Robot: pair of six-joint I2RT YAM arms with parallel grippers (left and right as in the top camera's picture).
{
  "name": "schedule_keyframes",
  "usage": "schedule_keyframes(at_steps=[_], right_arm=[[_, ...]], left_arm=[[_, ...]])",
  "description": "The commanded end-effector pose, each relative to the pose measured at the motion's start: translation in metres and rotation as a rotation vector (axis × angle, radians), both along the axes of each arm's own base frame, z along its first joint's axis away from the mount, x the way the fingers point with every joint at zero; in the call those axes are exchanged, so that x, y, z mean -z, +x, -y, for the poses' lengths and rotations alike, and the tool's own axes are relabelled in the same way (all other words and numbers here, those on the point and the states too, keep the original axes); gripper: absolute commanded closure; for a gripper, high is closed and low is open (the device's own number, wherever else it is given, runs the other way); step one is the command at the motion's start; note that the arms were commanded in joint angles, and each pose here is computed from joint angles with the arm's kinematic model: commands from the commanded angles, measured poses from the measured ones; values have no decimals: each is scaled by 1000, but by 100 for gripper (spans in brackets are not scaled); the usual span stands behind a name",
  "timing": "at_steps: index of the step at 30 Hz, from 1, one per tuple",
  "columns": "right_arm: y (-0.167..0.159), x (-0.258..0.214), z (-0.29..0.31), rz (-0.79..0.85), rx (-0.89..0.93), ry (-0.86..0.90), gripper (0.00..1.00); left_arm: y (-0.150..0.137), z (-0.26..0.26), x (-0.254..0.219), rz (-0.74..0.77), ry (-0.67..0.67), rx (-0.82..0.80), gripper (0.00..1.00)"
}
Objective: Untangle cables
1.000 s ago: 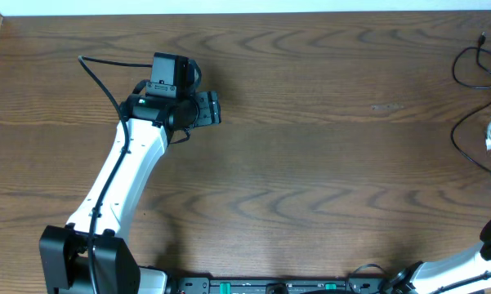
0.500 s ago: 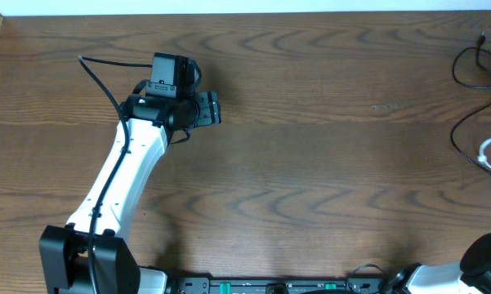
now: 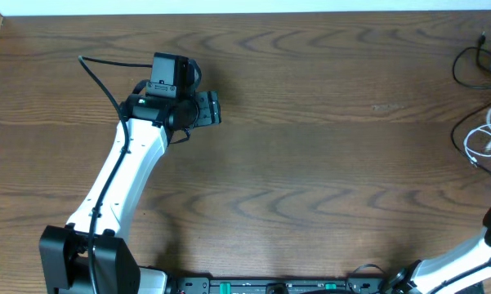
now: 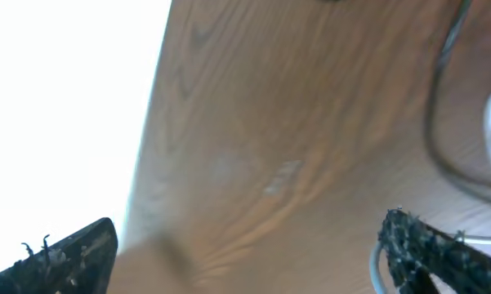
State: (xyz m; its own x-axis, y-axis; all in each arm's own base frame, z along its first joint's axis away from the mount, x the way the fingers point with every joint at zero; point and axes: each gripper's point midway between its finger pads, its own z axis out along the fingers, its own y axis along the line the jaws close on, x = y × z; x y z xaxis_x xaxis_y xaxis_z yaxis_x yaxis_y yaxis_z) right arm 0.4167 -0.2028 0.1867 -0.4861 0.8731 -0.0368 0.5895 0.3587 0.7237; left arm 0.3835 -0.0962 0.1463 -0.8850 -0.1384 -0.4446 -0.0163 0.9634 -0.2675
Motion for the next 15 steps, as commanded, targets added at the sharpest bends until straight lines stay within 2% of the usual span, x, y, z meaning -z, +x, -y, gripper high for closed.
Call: schedule_keyframes(at_steps=[1,4,9,10,13,15], right_arm=[[5,10,-13,-117,186,360,6],[-11,35,-26,-352,359,592,1],[-9,28,-35,-350,342,683,1],[-7,22,-40,-338,324,724,5],[-8,10,-48,-327,299,807,28],[-12,10,-50,-366,331,846,32]], left_arm=[[0,-4,1,-2,11,-13,23],[0,-4,1,-2,11,-12,23],[0,-4,1,-2,11,-13,23],[0,-4,1,-2,11,-13,23],[0,-4,1,-2,11,-13,23],[-1,-4,1,-3,11,-12,23]])
